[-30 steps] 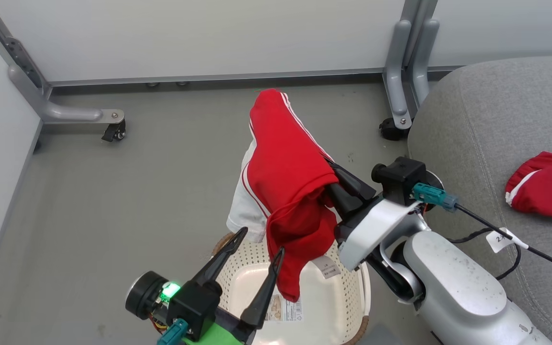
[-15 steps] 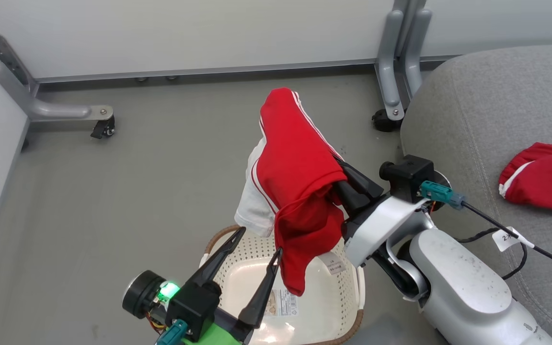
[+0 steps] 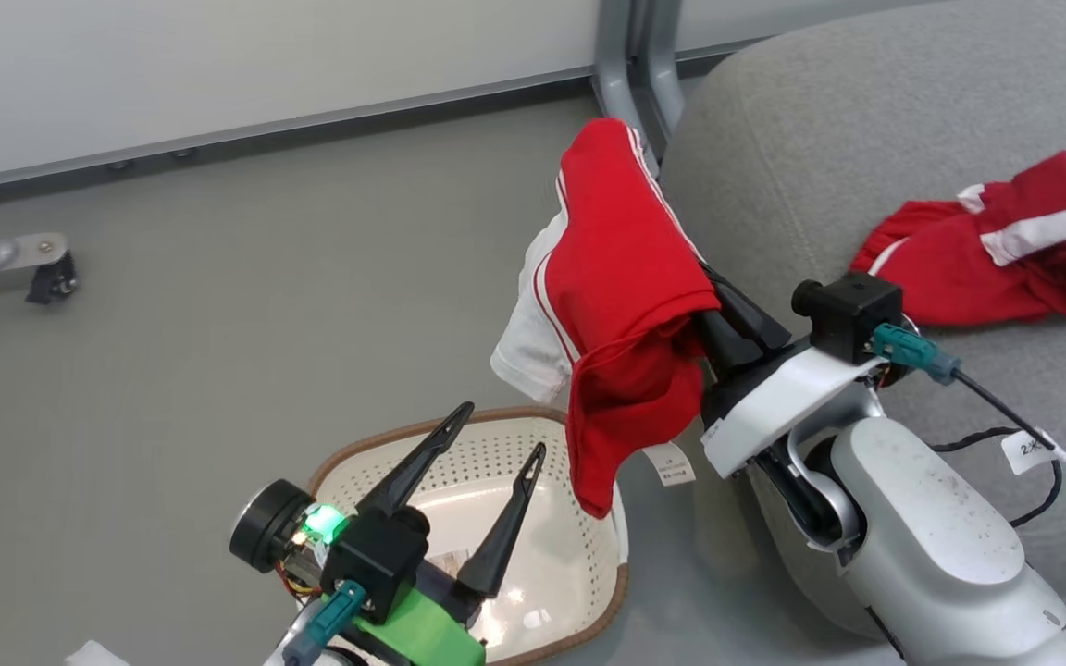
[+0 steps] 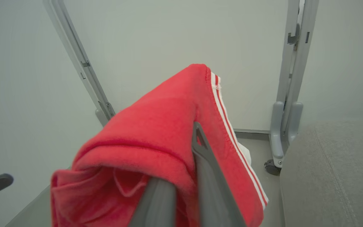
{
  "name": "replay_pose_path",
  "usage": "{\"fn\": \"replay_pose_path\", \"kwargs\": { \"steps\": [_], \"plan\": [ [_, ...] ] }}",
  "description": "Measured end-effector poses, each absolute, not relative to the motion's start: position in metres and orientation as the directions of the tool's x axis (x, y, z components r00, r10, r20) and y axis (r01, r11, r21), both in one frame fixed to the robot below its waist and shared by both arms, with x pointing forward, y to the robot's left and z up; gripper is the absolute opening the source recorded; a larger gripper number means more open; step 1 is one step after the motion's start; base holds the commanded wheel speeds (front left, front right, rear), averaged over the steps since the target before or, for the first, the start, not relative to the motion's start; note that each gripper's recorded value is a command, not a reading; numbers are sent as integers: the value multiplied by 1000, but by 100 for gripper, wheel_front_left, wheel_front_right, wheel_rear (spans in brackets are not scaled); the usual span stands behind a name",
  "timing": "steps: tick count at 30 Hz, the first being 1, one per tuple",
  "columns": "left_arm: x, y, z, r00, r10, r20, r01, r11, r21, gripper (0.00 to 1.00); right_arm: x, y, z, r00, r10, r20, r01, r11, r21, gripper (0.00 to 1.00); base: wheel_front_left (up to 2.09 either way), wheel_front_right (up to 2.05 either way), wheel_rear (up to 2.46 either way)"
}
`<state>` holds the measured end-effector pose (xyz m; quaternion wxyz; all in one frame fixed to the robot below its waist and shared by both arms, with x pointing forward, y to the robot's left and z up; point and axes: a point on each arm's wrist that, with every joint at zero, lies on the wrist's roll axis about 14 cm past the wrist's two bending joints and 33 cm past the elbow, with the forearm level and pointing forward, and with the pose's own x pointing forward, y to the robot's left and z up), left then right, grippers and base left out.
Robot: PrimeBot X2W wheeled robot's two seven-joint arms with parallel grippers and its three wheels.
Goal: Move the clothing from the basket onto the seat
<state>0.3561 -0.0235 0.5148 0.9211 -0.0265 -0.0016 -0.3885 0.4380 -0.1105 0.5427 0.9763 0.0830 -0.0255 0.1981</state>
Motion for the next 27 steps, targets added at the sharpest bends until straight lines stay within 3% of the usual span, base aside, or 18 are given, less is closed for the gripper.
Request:
{"fn": "replay_pose_path", "kwargs": {
  "steps": [11, 27],
  "plan": [
    [359, -81, 503, 530, -848, 7, 847, 528, -63, 100, 418, -198, 524, 990, 134, 46, -140, 977, 163, 0, 0, 0, 0],
    [353, -135, 486, 348, -937, 6, 931, 345, -119, 100, 392, -278, 504, 994, -107, -19, 108, 986, 124, 0, 0, 0, 0]
  ]
}}
